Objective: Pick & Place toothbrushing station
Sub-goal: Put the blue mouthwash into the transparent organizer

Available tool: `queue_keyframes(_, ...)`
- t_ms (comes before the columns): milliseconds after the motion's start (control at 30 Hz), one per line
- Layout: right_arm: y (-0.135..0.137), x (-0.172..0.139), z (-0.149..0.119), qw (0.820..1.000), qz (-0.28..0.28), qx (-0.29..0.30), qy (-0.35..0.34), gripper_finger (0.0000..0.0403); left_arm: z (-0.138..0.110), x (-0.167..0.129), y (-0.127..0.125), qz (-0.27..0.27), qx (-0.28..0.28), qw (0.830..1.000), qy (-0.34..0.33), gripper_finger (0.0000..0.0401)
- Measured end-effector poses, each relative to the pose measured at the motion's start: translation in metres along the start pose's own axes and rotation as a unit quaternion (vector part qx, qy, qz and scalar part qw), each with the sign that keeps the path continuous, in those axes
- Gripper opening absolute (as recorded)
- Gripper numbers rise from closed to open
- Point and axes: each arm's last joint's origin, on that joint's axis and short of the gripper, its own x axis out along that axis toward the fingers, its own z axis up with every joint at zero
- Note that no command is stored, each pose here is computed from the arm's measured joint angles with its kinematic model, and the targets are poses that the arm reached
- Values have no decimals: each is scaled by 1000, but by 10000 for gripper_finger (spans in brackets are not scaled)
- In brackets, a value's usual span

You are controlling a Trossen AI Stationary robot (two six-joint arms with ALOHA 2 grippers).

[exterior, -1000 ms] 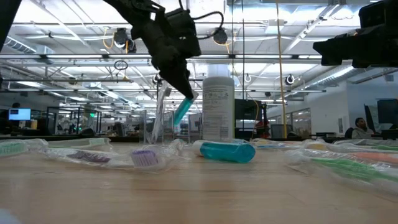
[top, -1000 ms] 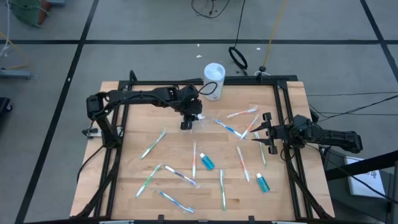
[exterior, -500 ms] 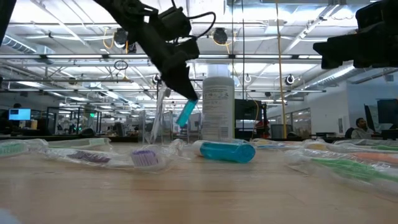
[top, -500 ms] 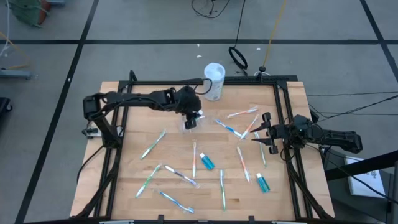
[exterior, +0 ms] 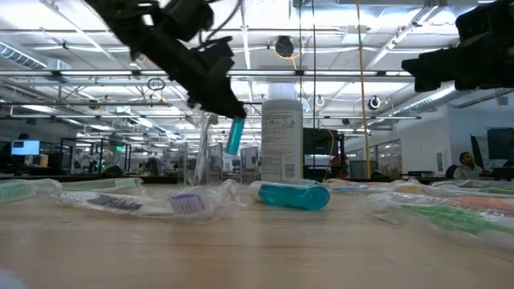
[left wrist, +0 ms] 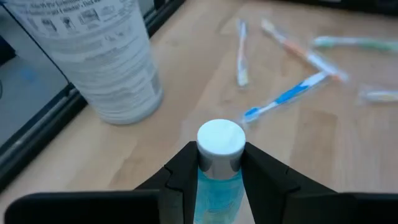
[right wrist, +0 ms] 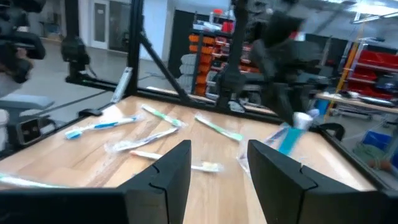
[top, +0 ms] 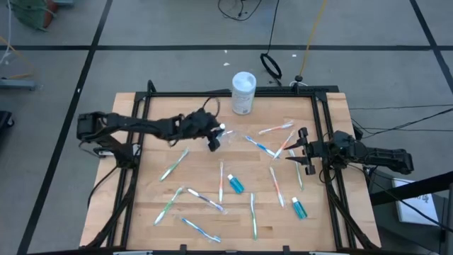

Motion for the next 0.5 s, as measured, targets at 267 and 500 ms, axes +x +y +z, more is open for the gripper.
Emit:
queue_keyframes(267, 0, 1, -1, 999, 0, -35, 8, 151, -28, -6, -12, 0, -80, 987, -140, 106)
queue_keyframes(500, -1, 2, -1, 998, -6, -65, 10, 151, -44, 11, -13, 10, -72, 991, -110, 106)
